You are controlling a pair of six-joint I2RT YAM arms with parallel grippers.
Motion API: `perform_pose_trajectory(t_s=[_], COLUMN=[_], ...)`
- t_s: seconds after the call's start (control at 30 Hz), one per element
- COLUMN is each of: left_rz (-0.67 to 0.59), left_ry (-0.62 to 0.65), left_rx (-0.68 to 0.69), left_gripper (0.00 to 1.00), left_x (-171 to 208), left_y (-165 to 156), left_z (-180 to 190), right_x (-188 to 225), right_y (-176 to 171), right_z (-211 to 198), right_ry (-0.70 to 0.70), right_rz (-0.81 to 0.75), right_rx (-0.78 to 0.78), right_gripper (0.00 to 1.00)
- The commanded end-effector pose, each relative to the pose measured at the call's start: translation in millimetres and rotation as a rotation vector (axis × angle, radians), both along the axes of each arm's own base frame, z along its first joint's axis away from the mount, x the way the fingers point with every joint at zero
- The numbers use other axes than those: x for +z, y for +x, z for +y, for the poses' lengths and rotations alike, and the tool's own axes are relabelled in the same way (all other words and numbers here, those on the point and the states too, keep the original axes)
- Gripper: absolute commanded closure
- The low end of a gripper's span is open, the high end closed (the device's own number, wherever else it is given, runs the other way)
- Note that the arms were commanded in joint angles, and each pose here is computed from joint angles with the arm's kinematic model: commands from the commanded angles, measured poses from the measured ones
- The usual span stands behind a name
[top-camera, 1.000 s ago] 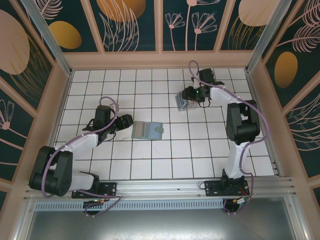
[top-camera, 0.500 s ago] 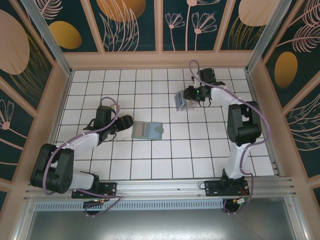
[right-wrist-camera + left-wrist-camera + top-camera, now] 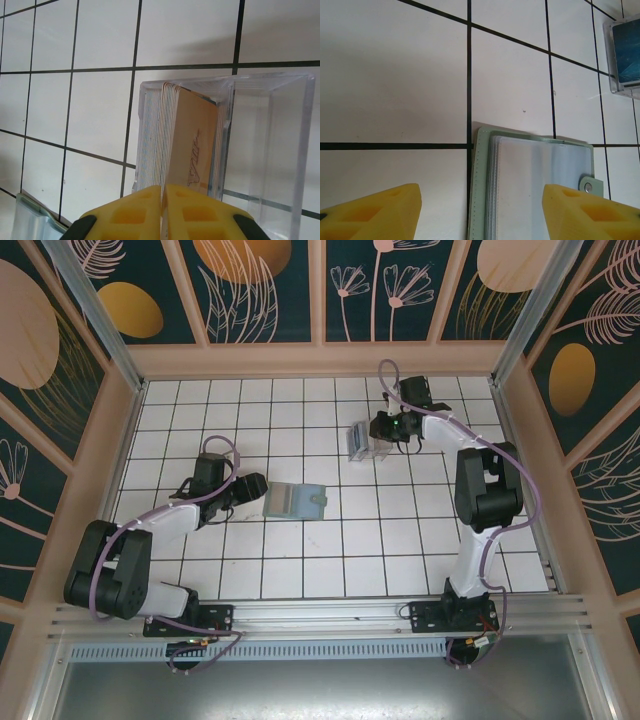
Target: Put the credit cards into the card holder
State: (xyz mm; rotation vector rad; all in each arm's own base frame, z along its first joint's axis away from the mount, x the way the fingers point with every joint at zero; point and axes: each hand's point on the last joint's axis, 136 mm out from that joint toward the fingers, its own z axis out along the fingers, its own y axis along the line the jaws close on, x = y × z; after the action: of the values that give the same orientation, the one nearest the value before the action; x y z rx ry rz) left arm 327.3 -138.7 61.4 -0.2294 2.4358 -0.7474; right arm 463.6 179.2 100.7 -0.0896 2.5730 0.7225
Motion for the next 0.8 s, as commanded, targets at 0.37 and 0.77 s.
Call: perform_pose_trajectory(t_s=[0.37, 0.77], left_rz=[-0.002, -0.001], left_ry=[-0.006, -0.005], left_rx=[-0.006, -0.001], left_gripper=[0.34, 0.34], left_x=[-0.9, -1.4], left_y=[6.0, 4.6], left_z=[-2.7, -1.6], right_x=[15.6, 6.5], right_y=[-2.7, 7.4], right_z=[-18.1, -7.8], right_ry=[-0.087, -0.245], right_rz=[-0.049, -0.057], right_rx=[-0.073, -0.081], right_gripper=[0.69, 0.42])
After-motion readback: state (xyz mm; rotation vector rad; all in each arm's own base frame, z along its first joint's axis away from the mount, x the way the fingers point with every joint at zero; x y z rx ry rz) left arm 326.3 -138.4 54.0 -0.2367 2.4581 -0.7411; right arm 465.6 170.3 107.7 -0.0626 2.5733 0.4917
